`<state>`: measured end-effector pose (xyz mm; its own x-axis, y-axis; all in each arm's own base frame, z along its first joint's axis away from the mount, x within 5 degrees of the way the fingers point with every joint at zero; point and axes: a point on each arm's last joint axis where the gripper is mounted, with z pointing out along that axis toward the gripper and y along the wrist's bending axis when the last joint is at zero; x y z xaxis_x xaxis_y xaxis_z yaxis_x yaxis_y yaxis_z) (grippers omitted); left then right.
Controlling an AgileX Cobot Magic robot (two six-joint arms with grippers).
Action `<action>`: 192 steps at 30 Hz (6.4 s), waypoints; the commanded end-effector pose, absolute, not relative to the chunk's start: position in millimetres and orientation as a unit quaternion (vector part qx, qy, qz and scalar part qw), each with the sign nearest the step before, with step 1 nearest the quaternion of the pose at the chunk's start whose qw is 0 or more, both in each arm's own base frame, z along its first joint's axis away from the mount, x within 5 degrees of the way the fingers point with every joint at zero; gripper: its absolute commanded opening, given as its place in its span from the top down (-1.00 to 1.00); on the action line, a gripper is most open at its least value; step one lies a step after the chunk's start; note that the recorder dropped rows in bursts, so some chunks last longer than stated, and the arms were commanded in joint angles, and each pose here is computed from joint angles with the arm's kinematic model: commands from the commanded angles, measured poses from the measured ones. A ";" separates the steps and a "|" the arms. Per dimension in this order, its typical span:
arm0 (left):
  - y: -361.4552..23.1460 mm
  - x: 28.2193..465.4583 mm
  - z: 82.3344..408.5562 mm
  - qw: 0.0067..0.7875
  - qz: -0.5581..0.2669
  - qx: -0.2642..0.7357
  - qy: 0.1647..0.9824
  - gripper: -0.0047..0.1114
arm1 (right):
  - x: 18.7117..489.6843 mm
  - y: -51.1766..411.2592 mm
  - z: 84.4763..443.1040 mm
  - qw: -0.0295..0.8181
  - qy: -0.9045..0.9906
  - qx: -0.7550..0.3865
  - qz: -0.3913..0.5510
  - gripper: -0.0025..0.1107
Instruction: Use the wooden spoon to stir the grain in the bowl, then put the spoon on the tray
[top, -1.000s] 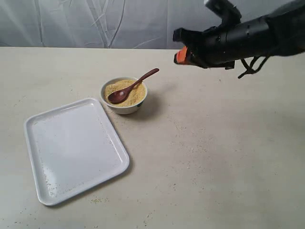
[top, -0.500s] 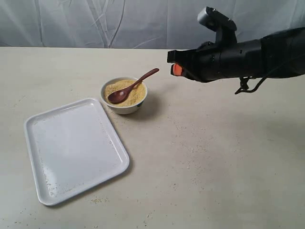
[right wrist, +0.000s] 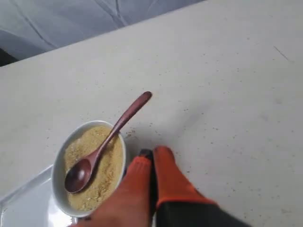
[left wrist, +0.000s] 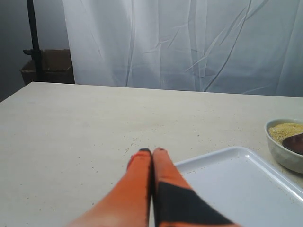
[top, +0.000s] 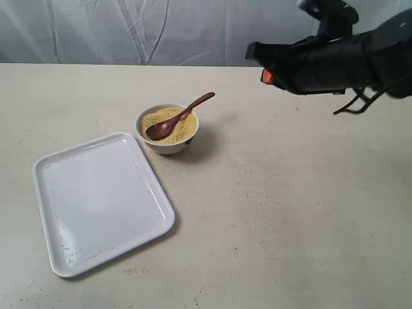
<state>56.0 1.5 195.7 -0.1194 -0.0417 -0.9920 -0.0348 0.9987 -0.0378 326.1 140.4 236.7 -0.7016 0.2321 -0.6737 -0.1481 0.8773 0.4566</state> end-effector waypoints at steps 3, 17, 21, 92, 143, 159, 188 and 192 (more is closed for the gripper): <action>1.8 55.9 194.9 0.666 -0.002 -0.027 0.746 0.92 | 296.0 172.2 218.4 0.462 0.867 0.076 0.169 0.97; 1.8 55.9 194.9 0.666 -0.002 -0.027 0.746 0.92 | 296.7 210.0 192.4 0.423 0.790 0.177 0.406 0.97; 1.8 55.9 194.9 0.666 -0.002 -0.027 0.746 0.92 | 314.4 199.9 152.8 0.384 0.785 0.251 0.416 0.97; 1.8 55.9 195.3 0.667 -0.002 -0.027 0.744 0.92 | 426.2 246.4 149.9 0.605 0.662 -0.219 0.385 0.97; 1.8 56.0 195.8 0.669 -0.002 -0.027 0.742 0.92 | 394.0 295.7 160.5 0.585 0.660 -0.262 0.393 0.97; 1.8 56.0 196.2 0.671 -0.002 -0.027 0.741 0.92 | 409.1 283.4 142.6 0.598 0.704 -0.193 0.332 0.97; 1.8 56.0 196.2 0.671 -0.002 -0.027 0.741 0.92 | 337.6 335.3 262.0 0.428 0.772 -0.225 0.413 0.97; 1.8 56.0 196.2 0.671 -0.002 -0.027 0.741 0.92 | 311.1 368.9 250.8 0.336 0.781 -0.294 0.437 0.97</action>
<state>56.1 1.6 196.4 -0.1116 -0.0414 -0.9929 -0.0346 0.9987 -0.0378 328.9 349.3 258.3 -0.5794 -0.0259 -0.8146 -0.7058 0.5158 0.4856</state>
